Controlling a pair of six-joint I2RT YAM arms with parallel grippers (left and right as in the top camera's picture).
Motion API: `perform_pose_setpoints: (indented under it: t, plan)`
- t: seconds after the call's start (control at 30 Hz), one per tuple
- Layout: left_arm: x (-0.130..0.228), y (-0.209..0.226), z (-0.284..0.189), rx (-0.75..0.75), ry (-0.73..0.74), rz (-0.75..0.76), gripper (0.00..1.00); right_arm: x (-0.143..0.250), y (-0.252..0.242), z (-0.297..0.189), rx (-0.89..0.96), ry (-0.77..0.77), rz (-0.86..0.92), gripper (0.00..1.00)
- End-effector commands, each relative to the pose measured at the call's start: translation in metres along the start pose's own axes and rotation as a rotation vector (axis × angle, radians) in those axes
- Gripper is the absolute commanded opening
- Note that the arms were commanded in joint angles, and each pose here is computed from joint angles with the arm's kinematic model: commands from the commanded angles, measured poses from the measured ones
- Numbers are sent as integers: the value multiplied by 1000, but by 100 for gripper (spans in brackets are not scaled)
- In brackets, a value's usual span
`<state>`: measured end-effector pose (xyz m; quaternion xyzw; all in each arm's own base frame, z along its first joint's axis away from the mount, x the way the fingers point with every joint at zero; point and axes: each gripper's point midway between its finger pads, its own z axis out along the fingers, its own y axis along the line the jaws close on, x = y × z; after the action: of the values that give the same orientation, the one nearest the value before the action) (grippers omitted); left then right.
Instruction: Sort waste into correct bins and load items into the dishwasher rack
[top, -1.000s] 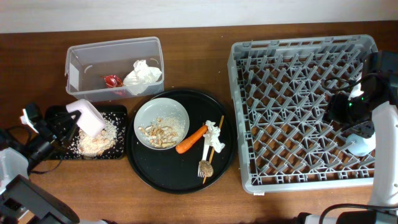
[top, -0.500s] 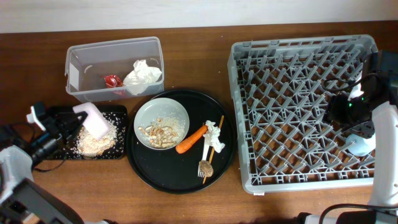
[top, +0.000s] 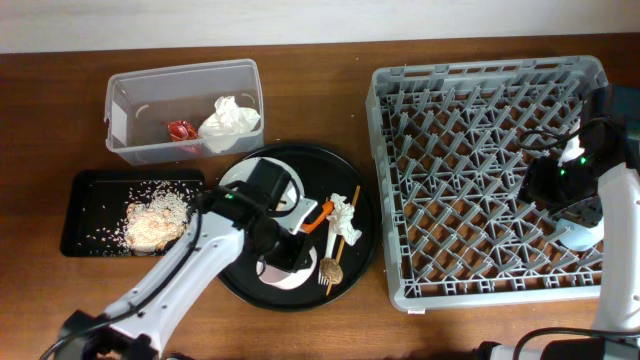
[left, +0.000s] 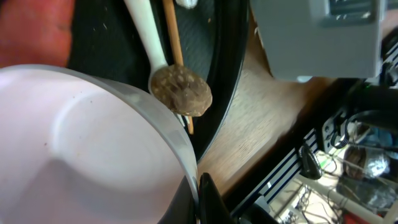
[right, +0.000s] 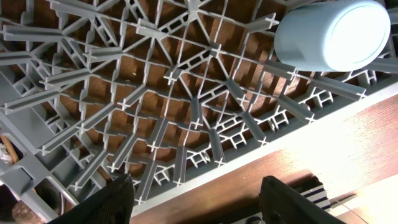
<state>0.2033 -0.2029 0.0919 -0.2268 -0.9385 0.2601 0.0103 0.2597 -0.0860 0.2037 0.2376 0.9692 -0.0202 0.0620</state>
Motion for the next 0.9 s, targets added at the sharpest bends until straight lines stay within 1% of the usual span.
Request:
perform_pose_setpoints:
  t: [0.0,0.03,0.07,0.1,0.13,0.17,0.2,0.23,0.3,0.37,0.4,0.47,0.53,0.57,0.6,0.63,0.7,0.77,0.8,0.83,0.87]
  plan:
    - [11,2,24,-30,98,-2,0,0,-1,-7,-2,-24,-1,69]
    - [11,10,26,-72,102,-3,7,0,-1,-7,-2,-24,0,69]
    - [10,11,26,-78,99,-2,22,0,-1,-7,-2,-24,0,69]
    - [10,11,26,-78,99,-2,39,0,-1,-7,-2,-24,-1,69]
    - [10,11,26,-78,99,-2,45,0,-1,-7,-2,-24,0,69]
    - [8,10,24,-78,92,-1,53,0,-1,-7,-2,-22,-1,69]
    - [1,10,19,-77,71,1,59,1,-1,-6,-2,-17,-1,72]
    - [-7,10,12,-78,43,-2,61,3,-1,-6,-3,-9,-5,73]
    - [-21,27,-23,-148,-56,-47,63,7,16,-7,-102,8,-75,73]
    - [-18,65,-88,-250,-232,-178,68,20,55,-12,-238,27,-263,74]
    - [-8,89,-123,-286,-332,-281,75,29,77,-14,-265,36,-348,74]
    - [16,130,-167,-338,-461,-482,79,55,121,-18,-291,51,-538,75]
    - [38,158,-186,-359,-512,-634,80,89,164,-23,-327,64,-715,78]
    - [52,173,-195,-364,-543,-747,84,109,188,-23,-339,77,-784,79]
    - [59,181,-201,-372,-560,-791,87,125,208,-19,-346,93,-836,79]
    - [64,185,-204,-377,-570,-818,93,138,223,-15,-349,108,-884,79]
    - [66,186,-204,-376,-570,-826,93,178,269,13,-331,170,-970,79]
    - [66,186,-204,-376,-569,-826,94,198,293,37,-311,206,-989,79]
    - [66,186,-204,-376,-569,-826,93,210,306,57,-287,231,-983,78]
    - [66,186,-204,-376,-569,-826,94,217,314,70,-270,249,-978,77]
    - [66,186,-204,-376,-569,-826,94,227,321,96,-218,278,-951,72]
